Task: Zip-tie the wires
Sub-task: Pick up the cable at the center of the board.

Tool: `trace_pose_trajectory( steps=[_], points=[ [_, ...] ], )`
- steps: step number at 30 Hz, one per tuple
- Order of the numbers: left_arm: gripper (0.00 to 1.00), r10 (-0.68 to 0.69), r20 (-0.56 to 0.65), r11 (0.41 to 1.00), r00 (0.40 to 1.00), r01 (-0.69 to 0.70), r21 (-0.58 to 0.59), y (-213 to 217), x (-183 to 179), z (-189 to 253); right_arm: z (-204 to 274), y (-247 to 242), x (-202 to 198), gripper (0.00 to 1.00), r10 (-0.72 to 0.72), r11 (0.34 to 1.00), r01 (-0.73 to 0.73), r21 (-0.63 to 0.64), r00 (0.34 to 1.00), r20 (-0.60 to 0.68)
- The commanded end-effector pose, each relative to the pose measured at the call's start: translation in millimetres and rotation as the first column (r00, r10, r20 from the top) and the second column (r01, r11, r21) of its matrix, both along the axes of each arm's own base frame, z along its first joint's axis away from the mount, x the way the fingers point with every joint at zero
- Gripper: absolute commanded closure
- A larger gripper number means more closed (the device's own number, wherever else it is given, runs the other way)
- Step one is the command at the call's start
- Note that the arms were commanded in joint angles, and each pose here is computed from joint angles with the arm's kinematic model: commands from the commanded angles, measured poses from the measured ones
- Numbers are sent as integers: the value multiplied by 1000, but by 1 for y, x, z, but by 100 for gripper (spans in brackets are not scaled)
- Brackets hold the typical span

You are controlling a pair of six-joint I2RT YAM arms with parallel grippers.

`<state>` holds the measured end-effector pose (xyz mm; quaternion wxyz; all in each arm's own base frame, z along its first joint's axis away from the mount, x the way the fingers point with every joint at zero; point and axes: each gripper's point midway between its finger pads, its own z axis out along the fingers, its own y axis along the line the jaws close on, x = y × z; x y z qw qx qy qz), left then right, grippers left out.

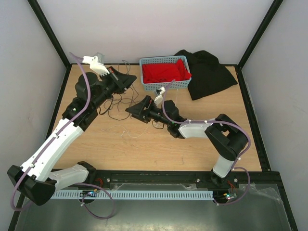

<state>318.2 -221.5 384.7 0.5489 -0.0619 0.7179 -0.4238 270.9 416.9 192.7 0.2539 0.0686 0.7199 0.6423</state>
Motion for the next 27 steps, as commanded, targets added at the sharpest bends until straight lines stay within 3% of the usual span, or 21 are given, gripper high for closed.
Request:
trace_pose_trajectory(
  steps=[1, 14, 17, 20, 27],
  points=[
    [100, 7, 62, 1000, 998, -5, -23, 2, -4, 19, 42, 4, 1, 2, 7, 995, -13, 96, 998, 61],
    [100, 1, 60, 1000, 998, 0, -19, -2, -4, 17, 35, 23, -7, 7, 97, 989, -100, 106, 995, 36],
    [100, 6, 62, 1000, 998, -5, -17, -1, -4, 18, 35, 25, -7, 13, 105, 989, -109, 100, 994, 45],
    [100, 19, 79, 1000, 997, -19, -1, 2, -2, 20, 32, 24, -9, 32, 112, 989, -115, 93, 993, 41],
    [100, 121, 117, 989, 986, -130, 76, 36, -4, 21, 19, 11, -11, 91, 111, 992, -114, 62, 993, 39]
  ],
)
